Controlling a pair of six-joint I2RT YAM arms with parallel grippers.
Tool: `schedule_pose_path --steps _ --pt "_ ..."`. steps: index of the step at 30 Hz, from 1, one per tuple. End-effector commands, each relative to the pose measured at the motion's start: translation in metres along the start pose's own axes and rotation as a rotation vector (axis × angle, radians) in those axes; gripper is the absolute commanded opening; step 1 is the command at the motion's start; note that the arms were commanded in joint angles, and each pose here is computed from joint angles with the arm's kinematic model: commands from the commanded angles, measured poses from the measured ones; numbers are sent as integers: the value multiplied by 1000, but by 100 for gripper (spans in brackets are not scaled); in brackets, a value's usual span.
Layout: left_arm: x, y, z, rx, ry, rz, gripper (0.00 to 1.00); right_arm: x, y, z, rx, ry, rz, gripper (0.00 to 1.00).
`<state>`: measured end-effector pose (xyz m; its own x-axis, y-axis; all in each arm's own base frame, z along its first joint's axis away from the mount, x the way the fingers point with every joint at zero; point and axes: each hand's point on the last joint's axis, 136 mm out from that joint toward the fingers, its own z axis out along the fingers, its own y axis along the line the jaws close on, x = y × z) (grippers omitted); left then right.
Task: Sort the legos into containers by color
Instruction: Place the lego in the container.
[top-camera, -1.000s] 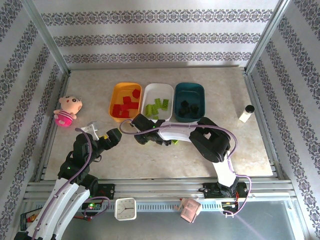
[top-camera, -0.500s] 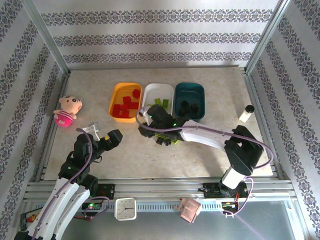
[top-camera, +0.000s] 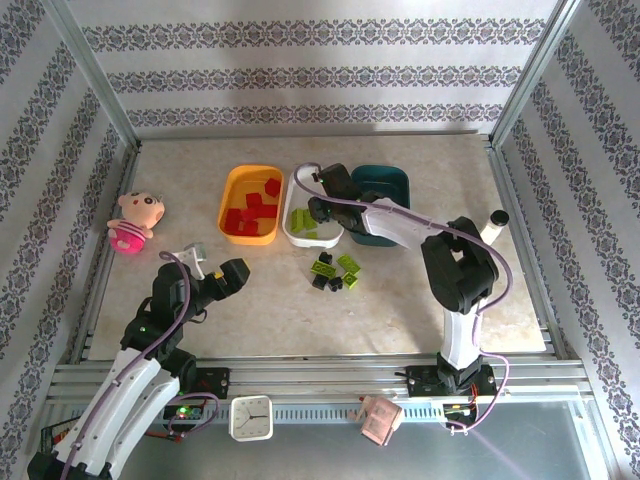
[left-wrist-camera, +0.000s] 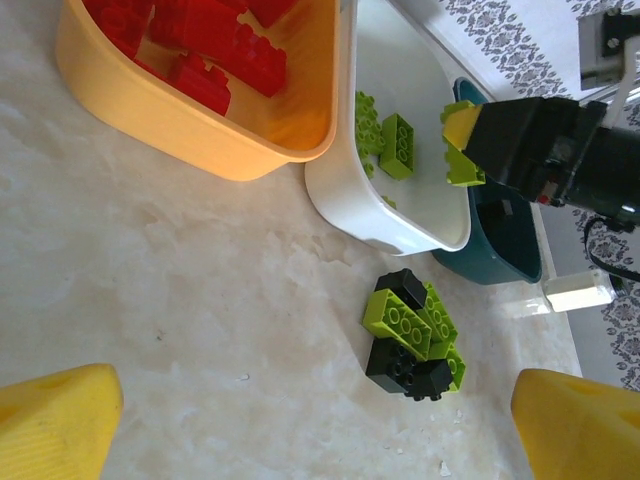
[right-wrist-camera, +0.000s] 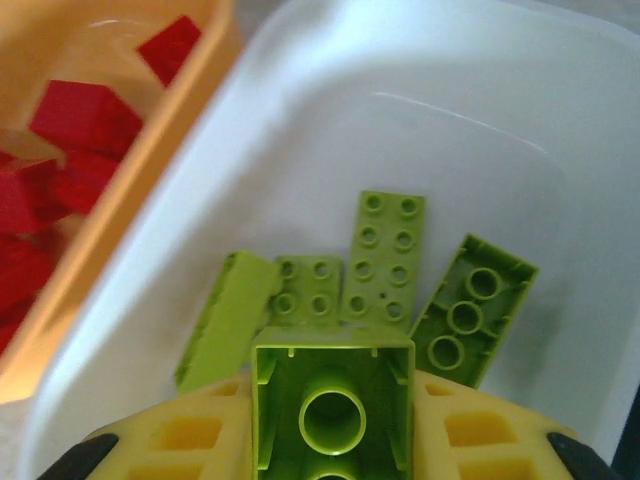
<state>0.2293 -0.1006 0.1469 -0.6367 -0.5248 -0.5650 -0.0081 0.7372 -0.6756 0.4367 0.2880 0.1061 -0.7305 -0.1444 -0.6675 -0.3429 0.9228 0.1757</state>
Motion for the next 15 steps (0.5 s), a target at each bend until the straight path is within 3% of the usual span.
schedule_pose_path --steps 1,9,13,15 --pt "1 -9 4 45 8 15 100 -8 -17 4 70 -3 47 25" --pt "1 -10 10 47 24 11 100 -11 -19 8 48 -2 87 27" --pt "7 -12 15 54 60 18 100 -13 -16 3 30 -17 87 51" --pt "11 -15 20 61 77 33 100 -16 -14 -4 19 -34 87 57"
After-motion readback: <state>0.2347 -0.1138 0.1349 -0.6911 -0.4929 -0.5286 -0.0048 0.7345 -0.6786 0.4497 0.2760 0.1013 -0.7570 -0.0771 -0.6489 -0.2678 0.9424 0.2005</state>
